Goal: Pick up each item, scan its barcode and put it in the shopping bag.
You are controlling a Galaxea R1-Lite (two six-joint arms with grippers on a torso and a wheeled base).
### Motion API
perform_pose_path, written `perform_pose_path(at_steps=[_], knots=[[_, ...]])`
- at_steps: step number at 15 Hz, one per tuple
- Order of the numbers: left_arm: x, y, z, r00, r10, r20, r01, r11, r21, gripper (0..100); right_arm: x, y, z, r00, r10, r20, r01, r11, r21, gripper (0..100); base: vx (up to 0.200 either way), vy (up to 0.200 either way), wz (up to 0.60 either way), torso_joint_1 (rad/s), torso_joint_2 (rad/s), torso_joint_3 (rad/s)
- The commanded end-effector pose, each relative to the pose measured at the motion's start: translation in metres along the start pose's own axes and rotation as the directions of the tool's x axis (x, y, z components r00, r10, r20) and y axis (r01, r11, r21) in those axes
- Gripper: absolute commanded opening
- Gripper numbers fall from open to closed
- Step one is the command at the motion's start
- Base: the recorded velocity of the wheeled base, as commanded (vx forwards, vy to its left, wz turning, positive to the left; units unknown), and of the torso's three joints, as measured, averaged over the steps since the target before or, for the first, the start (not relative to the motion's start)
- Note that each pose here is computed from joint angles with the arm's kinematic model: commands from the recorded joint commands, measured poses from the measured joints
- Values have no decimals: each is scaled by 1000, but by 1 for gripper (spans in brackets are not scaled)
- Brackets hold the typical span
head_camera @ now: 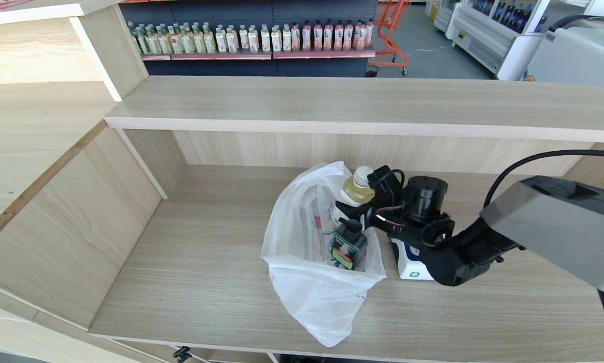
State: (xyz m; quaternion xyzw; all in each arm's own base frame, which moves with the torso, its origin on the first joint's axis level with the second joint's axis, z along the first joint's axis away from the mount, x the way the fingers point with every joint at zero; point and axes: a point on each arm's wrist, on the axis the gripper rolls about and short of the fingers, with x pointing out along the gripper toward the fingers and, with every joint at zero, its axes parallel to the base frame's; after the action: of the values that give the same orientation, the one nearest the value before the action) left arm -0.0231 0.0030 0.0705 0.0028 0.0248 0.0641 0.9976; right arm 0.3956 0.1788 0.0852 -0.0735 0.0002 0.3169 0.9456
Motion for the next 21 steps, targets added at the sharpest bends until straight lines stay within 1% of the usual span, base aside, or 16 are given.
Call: perform_pose_path(at_steps=[1, 6, 7, 9, 12, 14, 15, 16, 17, 18, 19, 21], knots=[[0, 0, 0, 1000, 1, 0, -1, 1000, 1, 100, 10, 0, -14, 1000, 4, -18, -4, 1000, 5, 0, 0, 0, 0, 0, 0, 0], [0, 0, 0, 1000, 1, -1, -1, 1000, 1, 100, 11, 3, -12, 1000, 12, -8, -12, 1000, -12, 0, 0, 0, 0, 0, 0, 0], [0, 0, 0, 1000, 1, 0, -1, 1000, 1, 100, 8, 3, -4, 1000, 22, 8, -21, 1000, -19, 100, 0, 0, 0, 0, 0, 0], [0, 0, 0, 1000, 1, 0, -1, 1000, 1, 100, -2, 4, 19, 997, 60, 50, -60, 998, -5, 100, 0, 0, 0, 0, 0, 0], [0, 0, 0, 1000, 1, 0, -1, 1000, 1, 100, -33, 2, 54, 993, 67, 92, -71, 996, 46, 100, 0, 0, 0, 0, 0, 0], [0, 0, 0, 1000, 1, 0, -1, 1000, 1, 100, -65, -8, 69, 994, 45, 96, -53, 995, 85, 100, 0, 0, 0, 0, 0, 0], [0, 0, 0, 1000, 1, -1, -1, 1000, 1, 100, -86, -8, 81, 994, 46, 96, -58, 991, 120, 100, 0, 0, 0, 0, 0, 0], [0, 0, 0, 1000, 1, 0, -1, 1000, 1, 100, -120, -5, 104, 995, 48, 87, -62, 983, 171, 100, 0, 0, 0, 0, 0, 0], [0, 0, 0, 1000, 1, 0, -1, 1000, -1, 100, -144, 0, 118, 996, 50, 72, -65, 973, 223, 100, 0, 0, 0, 0, 0, 0], [0, 0, 0, 1000, 1, 0, -1, 1000, 1, 100, -194, 10, 139, 998, 38, 57, -52, 959, 277, 100, 0, 0, 0, 0, 0, 0], [0, 0, 0, 1000, 1, 0, -1, 1000, 1, 100, -222, 15, 146, 998, 19, 68, -37, 961, 274, 100, 0, 0, 0, 0, 0, 0], [0, 0, 0, 1000, 1, -1, -1, 1000, 1, 100, -273, 21, 144, 996, -49, 80, 27, 967, 252, 100, 0, 0, 0, 0, 0, 0]])
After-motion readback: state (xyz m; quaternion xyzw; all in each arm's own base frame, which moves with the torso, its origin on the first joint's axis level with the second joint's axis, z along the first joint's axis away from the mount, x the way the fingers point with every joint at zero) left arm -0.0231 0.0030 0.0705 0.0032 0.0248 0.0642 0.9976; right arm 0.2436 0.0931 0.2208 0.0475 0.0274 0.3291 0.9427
